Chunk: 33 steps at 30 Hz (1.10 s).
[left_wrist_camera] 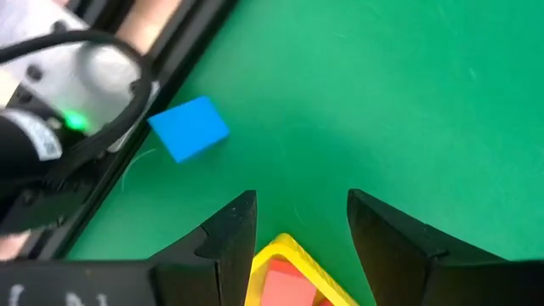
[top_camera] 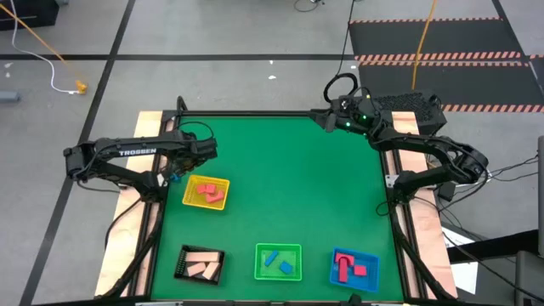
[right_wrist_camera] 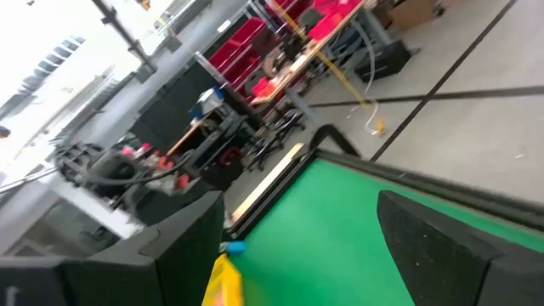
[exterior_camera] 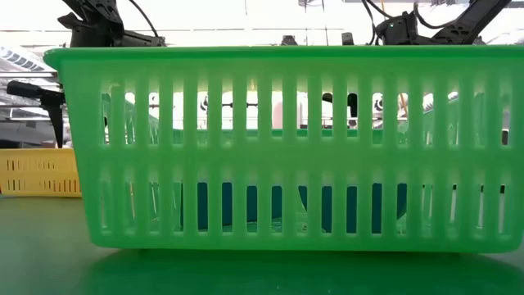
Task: Sort & place blocks by color
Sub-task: Put the blue triangle block into the green bin
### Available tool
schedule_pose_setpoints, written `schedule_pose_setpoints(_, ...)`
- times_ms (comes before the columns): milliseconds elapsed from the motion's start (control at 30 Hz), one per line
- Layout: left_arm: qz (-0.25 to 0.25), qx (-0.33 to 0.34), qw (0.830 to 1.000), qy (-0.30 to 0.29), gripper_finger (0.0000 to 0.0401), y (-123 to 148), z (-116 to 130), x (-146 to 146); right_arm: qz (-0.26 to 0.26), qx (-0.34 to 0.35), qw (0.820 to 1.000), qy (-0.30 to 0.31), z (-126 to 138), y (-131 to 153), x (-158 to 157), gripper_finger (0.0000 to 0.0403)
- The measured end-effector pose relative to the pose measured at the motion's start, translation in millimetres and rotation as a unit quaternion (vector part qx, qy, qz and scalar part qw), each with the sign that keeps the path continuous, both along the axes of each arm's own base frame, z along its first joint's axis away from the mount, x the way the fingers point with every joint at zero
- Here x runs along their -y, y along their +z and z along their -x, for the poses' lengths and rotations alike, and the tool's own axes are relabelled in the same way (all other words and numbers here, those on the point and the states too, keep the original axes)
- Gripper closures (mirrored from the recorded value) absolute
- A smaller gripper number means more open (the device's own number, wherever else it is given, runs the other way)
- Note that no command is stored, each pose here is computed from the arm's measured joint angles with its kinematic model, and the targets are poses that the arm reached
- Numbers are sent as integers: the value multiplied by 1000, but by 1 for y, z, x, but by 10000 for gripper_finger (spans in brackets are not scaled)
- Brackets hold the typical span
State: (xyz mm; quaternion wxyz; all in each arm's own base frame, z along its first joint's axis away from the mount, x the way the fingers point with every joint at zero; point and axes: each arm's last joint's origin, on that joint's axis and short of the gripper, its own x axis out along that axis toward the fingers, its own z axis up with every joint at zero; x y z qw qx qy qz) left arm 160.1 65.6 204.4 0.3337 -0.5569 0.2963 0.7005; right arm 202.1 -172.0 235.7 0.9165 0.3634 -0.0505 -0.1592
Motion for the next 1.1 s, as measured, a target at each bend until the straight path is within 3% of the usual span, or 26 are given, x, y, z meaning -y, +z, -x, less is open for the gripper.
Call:
schedule_pose_setpoints(467, -54, -47, 983, 168, 215, -43, -4, 39, 0, -4, 999, -38, 15, -1, 16, 101)
schedule_pose_setpoints(600, -34, -76, 981, 177, 215, -53, 2, 42, 15, -10, 999, -38, 15, -1, 16, 101)
schedule_pose_setpoints(1100, -37, -121, 961, 247, 215, -70, 18, 25, 34, -17, 999, -37, 15, -1, 16, 101)
